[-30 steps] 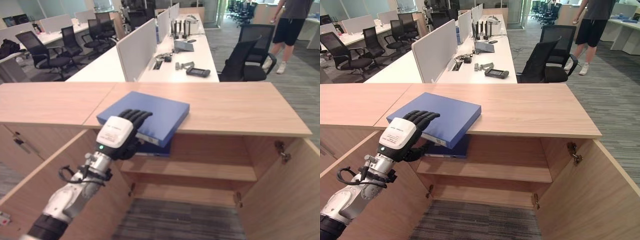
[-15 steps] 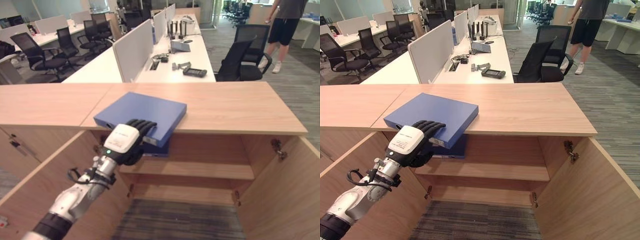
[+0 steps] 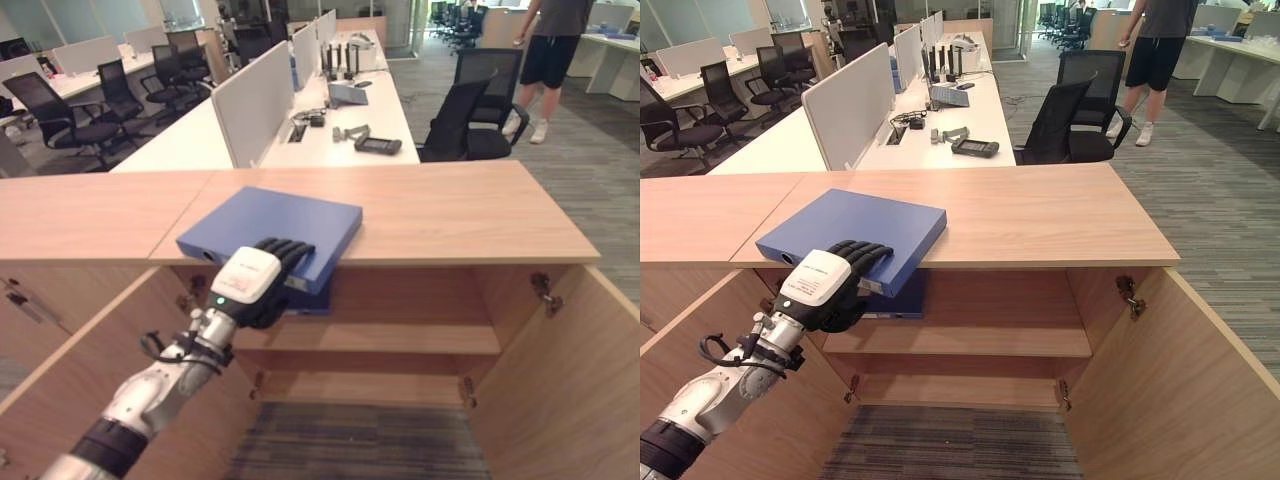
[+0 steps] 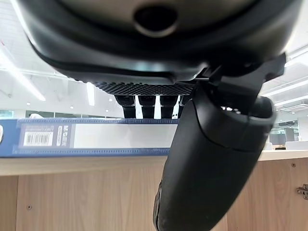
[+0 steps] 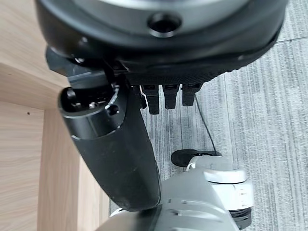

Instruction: Put the empty folder in the office cabinet

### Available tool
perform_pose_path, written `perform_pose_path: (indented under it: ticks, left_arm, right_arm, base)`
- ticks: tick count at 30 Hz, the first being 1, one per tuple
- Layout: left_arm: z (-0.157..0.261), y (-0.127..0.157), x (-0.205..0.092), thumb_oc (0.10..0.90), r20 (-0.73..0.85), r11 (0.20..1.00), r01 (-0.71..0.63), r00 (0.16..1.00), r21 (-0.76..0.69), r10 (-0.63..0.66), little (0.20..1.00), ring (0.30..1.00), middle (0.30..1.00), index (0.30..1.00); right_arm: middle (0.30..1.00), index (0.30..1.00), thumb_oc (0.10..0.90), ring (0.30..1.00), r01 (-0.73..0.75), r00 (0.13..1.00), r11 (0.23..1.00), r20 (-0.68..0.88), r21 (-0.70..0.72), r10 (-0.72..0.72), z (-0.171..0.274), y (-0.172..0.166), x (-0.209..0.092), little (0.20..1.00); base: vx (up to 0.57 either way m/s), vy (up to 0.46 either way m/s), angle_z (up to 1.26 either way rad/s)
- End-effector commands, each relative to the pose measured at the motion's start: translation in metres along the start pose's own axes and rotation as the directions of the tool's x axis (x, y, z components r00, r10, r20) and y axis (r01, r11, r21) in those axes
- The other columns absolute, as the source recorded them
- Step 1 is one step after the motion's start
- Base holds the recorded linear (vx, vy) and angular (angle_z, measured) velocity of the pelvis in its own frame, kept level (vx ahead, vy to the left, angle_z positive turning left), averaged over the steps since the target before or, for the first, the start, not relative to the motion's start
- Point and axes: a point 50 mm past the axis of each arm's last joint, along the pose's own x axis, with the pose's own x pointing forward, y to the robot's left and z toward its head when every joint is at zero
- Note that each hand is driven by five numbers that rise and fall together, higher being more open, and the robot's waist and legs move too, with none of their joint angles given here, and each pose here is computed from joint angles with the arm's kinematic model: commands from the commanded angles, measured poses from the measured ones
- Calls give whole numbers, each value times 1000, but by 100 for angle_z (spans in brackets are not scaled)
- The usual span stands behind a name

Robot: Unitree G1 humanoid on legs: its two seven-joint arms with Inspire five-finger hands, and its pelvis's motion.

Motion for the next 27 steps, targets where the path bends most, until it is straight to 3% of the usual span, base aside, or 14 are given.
perform_pose_path:
  ticks: [1,17,18,19,27]
  left_arm:
    - [-5,74,50,800,74,951,-294,955,92,288,900,900,900,900]
    - [-12,66,51,800,33,961,-259,966,95,257,900,900,900,900]
    - [-12,66,51,709,31,962,-256,967,93,254,764,764,764,764]
    - [-13,64,50,400,23,965,-247,969,87,246,300,300,300,300]
    - [-18,56,42,400,-37,972,-233,972,24,234,300,300,300,300]
  right_arm:
    - [900,900,800,900,26,999,999,37,26,-27,18,-7,4,900]
    - [900,900,800,900,32,999,998,32,45,-33,17,-8,4,900]
    - [900,900,800,900,33,999,998,31,47,-34,17,-8,4,900]
    - [900,900,800,900,37,999,998,25,52,-39,16,-9,4,900]
    - [900,900,800,900,38,999,997,11,69,-39,13,-9,3,900]
  base:
    - [0,0,0]
    - [3,2,-2]
    - [-52,9,-1]
    - [32,11,-1]
    - [9,4,-1]
